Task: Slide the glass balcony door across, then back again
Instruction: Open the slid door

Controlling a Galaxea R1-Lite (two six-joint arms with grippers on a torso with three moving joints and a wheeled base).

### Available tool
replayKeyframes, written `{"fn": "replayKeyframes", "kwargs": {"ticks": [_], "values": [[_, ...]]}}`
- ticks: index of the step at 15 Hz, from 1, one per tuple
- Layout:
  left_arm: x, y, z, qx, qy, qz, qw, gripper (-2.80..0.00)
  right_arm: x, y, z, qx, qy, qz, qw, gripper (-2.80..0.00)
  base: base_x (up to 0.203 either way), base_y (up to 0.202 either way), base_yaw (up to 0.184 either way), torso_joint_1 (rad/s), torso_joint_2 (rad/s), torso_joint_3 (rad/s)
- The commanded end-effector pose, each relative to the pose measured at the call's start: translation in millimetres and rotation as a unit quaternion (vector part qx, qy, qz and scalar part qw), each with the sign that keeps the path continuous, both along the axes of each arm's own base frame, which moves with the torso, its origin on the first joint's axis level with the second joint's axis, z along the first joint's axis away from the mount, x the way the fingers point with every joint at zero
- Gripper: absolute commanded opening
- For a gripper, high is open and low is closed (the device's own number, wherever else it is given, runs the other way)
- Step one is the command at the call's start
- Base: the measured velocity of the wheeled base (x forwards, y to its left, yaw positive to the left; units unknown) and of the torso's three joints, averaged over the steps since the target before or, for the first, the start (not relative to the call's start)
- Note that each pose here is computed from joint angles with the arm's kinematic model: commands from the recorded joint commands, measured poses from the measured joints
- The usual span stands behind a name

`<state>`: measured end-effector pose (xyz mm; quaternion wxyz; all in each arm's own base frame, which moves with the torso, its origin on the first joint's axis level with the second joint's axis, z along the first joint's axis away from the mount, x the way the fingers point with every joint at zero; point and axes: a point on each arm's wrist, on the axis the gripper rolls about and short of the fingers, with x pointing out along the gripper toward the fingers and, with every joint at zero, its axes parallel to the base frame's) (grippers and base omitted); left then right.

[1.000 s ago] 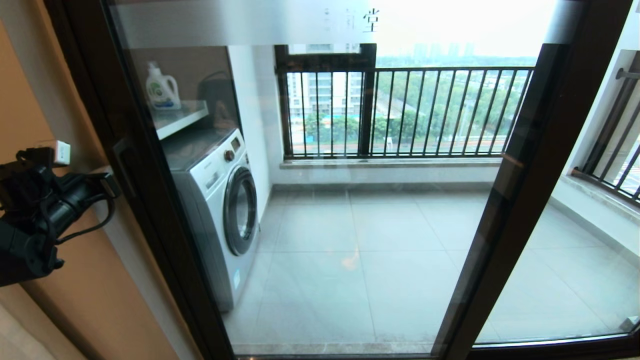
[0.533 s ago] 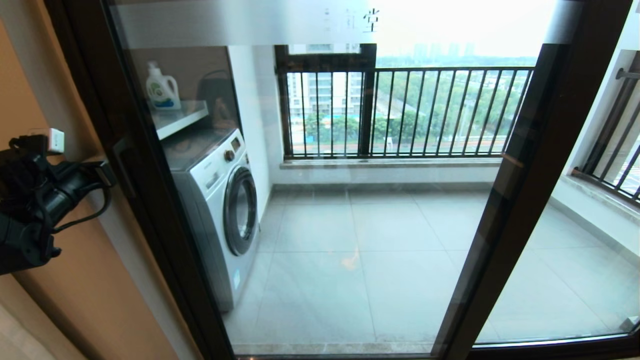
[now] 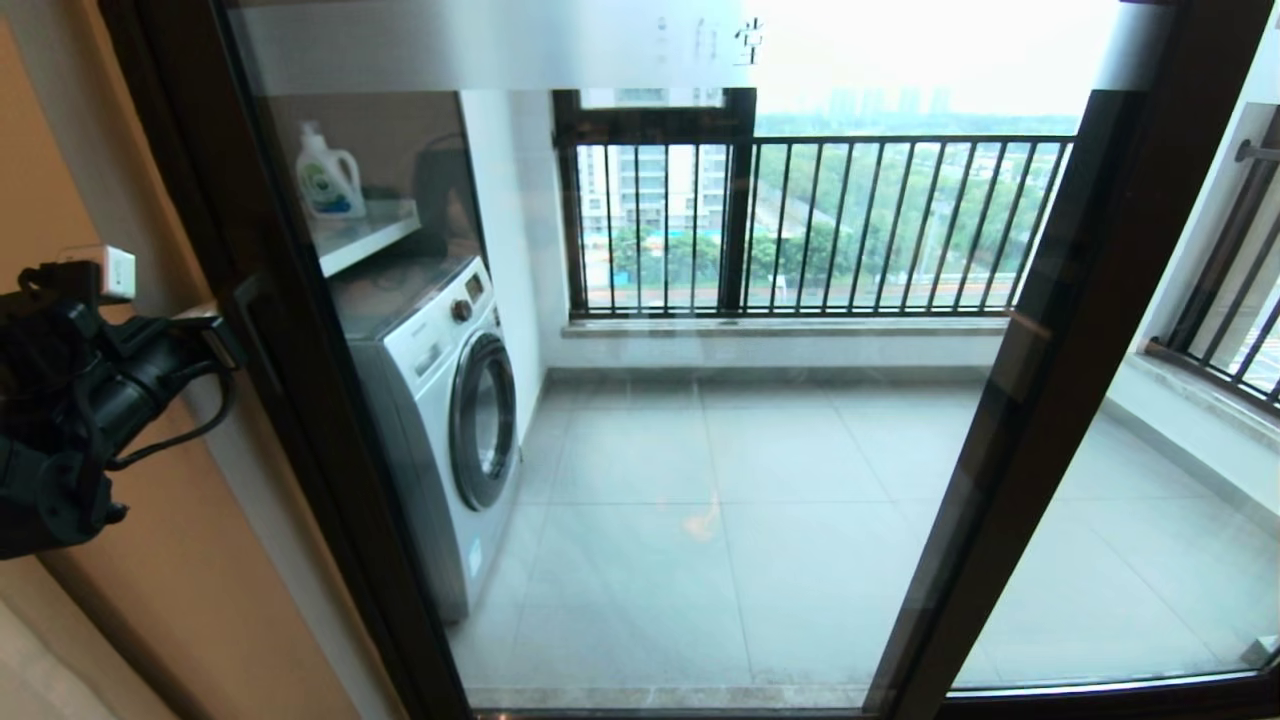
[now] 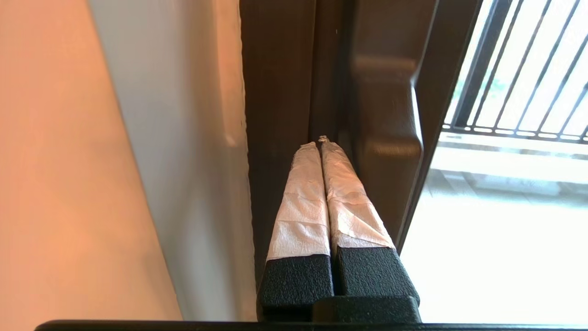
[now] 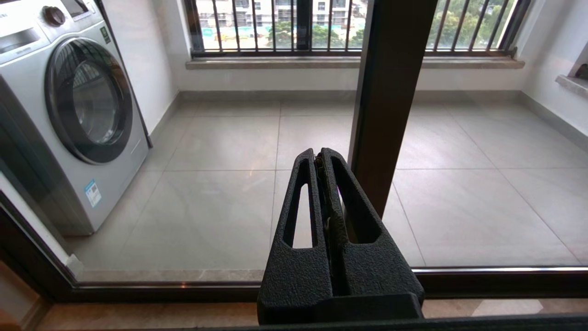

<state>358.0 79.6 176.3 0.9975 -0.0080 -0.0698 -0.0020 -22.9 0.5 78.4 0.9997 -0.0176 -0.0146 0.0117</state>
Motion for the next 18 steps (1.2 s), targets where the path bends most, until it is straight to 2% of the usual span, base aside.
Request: {"fn": "replayKeyframes", "kwargs": {"ticks": [1,7,10,18], "values": [[-1,-10,0,0.001,0.001,-0.022,0.9998,-2.80,1,0,-3,-0.001,0.006,0.000,1.000,-2.80,0.000,0.000,0.000,0.000,0.00,0.000],[1,-17,0,0.001,0.001,-0.031,0.9995,-2.80,1,0,-3,0.000,0.006,0.000,1.000,-2.80,0.000,0.000,0.000,0.000,0.00,0.000],[3,-29,0,0.001,0.001,-0.048,0.9989,-2.80,1,0,-3,-0.001,0.006,0.000,1.000,-2.80,0.000,0.000,0.000,0.000,0.00,0.000],[8,-49,1,-0.001,-0.004,-0.053,0.9986,-2.80,1,0,-3,-0.001,0.006,0.000,1.000,-2.80,0.000,0.000,0.000,0.000,0.00,0.000]]}}
